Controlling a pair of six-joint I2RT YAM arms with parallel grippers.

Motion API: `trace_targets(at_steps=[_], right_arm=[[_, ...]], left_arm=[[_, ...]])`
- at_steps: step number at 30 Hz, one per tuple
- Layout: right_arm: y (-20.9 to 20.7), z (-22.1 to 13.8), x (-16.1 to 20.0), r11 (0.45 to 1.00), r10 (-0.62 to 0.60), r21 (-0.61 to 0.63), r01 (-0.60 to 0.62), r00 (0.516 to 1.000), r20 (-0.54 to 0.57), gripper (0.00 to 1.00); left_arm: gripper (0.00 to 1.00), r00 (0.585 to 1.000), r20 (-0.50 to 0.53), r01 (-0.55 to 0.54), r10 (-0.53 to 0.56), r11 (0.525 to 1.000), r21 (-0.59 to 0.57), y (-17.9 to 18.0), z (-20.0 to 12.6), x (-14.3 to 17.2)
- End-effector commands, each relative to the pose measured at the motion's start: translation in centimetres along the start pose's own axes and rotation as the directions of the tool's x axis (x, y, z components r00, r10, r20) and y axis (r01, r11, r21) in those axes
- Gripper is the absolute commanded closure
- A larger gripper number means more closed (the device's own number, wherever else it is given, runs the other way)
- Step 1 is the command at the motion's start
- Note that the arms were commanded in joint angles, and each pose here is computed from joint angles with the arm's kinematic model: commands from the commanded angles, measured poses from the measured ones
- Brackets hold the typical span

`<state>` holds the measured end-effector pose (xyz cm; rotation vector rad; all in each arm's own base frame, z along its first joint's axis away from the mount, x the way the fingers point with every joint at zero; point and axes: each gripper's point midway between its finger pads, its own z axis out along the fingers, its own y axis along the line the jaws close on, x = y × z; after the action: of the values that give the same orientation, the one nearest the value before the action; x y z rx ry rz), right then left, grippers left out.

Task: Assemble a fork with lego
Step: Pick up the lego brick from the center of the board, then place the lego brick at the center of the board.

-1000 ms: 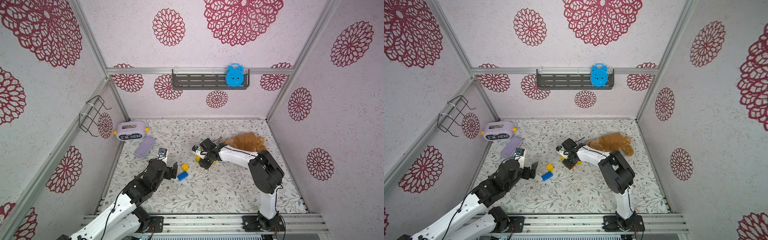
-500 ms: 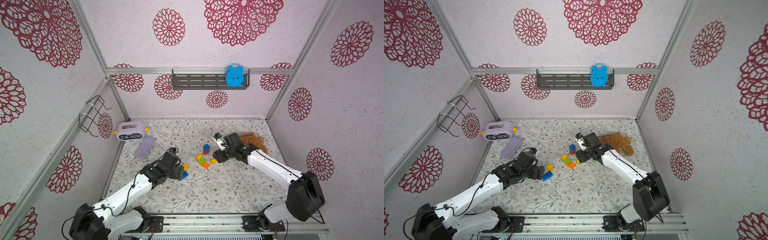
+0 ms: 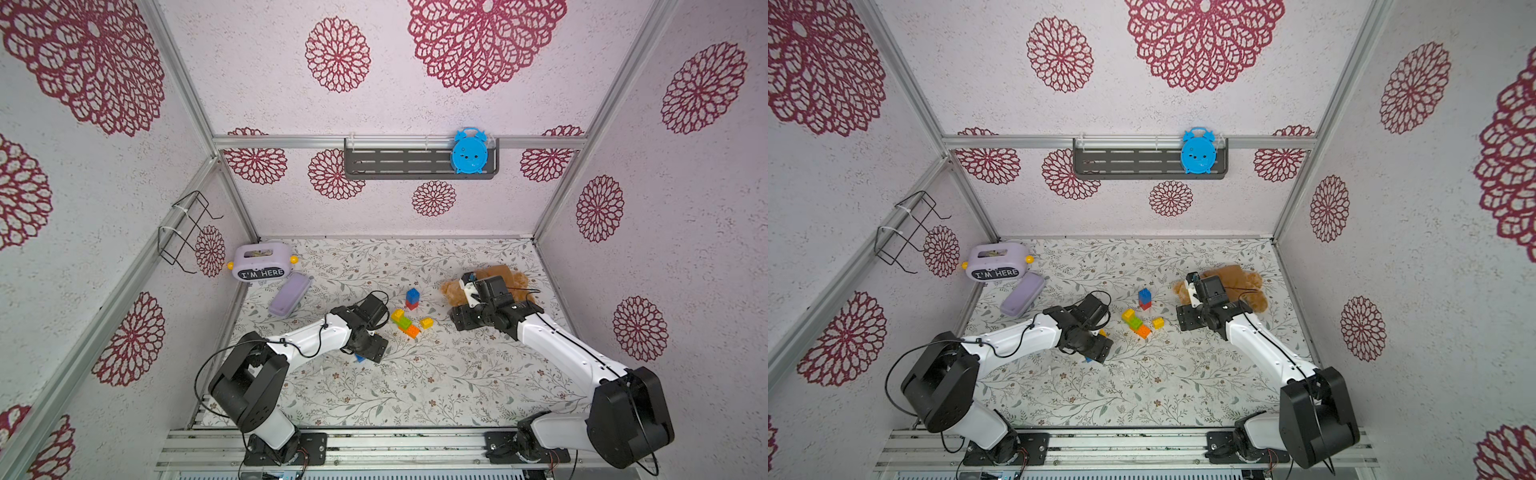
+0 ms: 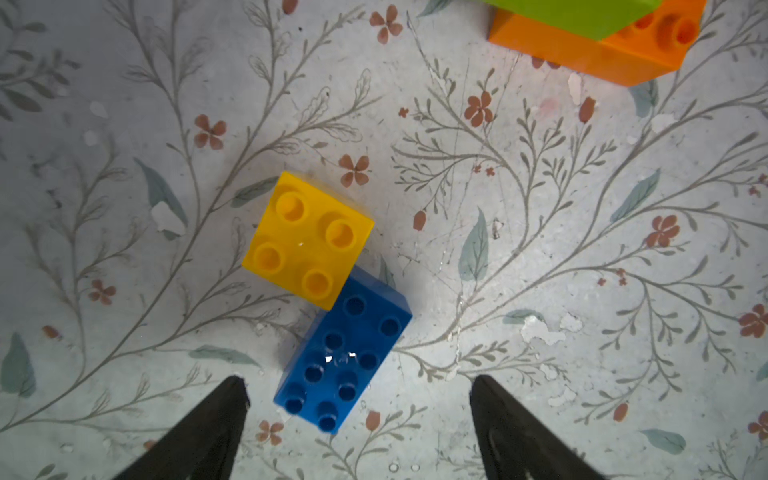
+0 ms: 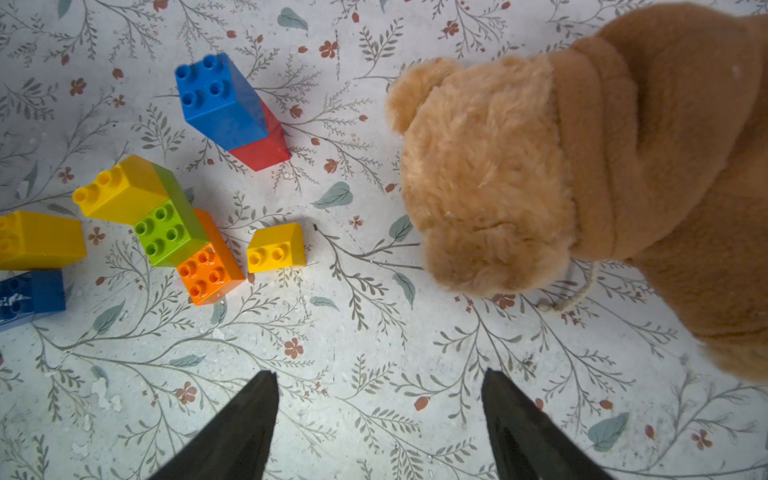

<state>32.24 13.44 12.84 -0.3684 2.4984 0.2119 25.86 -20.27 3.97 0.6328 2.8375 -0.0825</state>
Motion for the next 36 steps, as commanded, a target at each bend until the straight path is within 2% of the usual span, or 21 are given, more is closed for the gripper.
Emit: trace_targets(at_steps=[1, 6, 14, 18, 21, 24, 28, 36], right_arm=[[-0.7, -1.1, -0.5, 0.999, 0.037, 0.021, -0.038, 0.999, 0.028, 0.19], [-0.9, -1.1, -0.1, 0.999, 0.043, 0.021, -0.043, 0.999, 0.019, 0.19], [-0.9, -0.8, 0.1, 0.999, 0.051, 0.013, -0.051, 0.999, 0.008, 0.2], [-0.9, -0.5, 0.1, 0.998, 0.053, 0.015, -0.053, 0.999, 0.0, 0.2], [-1.0, -0.5, 0.0, 0.998, 0.058, 0.013, -0.058, 0.998, 0.0, 0.2], [-1.0, -0.4, 0.1, 0.998, 0.064, 0.008, -0.064, 0.998, -0.003, 0.2], [-1.3, -0.3, 0.3, 0.996, 0.088, 0.018, -0.088, 0.996, -0.004, 0.19], [-2.0, -0.5, 0.7, 0.99, 0.133, 0.039, -0.133, 0.991, -0.001, 0.17]], left_arm=[[0.14, 0.996, -0.052, -0.068, 0.069, 0.998, 0.012, -0.6, 0.9, 0.3], [0.24, 0.991, -0.096, -0.09, 0.092, 0.996, 0.019, -0.9, 2.4, 0.4], [0.56, 0.984, -0.129, -0.119, 0.123, 0.992, 0.038, -1.4, 2.7, 1.0], [0.68, 0.98, -0.124, -0.151, 0.157, 0.987, 0.058, -2.0, 2.4, 1.4], [0.71, 0.974, -0.108, -0.195, 0.201, 0.979, 0.062, -2.6, 1.7, 1.5], [0.73, 0.961, -0.05, -0.266, 0.27, 0.96, 0.087, -4.2, 0.4, 0.7], [0.75, 0.926, 0.033, -0.377, 0.376, 0.917, 0.134, -7.4, -1.0, -1.1], [0.75, 0.848, 0.009, -0.523, 0.529, 0.835, 0.172, -11.9, 1.2, -3.2]])
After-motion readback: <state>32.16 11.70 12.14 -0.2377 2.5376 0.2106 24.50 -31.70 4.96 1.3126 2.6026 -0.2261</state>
